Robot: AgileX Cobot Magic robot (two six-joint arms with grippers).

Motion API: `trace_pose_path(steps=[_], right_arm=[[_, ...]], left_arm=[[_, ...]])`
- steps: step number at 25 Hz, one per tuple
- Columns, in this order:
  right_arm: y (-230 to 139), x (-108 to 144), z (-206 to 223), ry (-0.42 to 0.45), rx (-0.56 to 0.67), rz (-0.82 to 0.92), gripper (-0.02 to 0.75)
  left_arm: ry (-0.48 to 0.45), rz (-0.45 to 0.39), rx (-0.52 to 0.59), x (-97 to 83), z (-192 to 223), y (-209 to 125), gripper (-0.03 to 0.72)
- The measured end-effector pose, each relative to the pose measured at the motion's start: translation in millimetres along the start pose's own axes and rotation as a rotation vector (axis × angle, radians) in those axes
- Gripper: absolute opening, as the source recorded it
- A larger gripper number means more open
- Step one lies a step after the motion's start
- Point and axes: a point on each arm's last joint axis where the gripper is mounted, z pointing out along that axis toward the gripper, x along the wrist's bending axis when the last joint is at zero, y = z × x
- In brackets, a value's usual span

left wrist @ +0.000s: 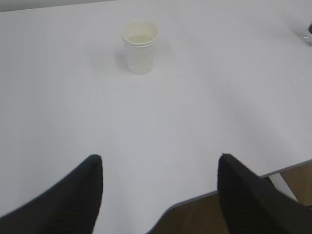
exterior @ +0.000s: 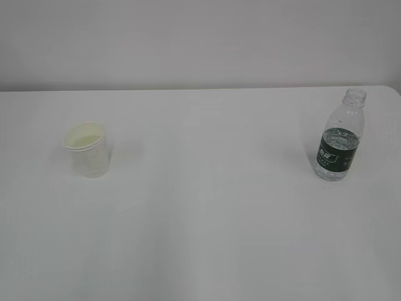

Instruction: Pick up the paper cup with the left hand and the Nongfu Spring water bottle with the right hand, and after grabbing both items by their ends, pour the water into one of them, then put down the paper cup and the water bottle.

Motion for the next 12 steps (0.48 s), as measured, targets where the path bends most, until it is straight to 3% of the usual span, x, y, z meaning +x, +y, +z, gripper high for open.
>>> trace_pose_path(steps=[12], right_arm=[[0.0,0.4,4.6,0.001,-0.016,-0.002,0.533]], left_arm=[[0.001,0.001,0.0,0.1,0.0,0.0,0.524]])
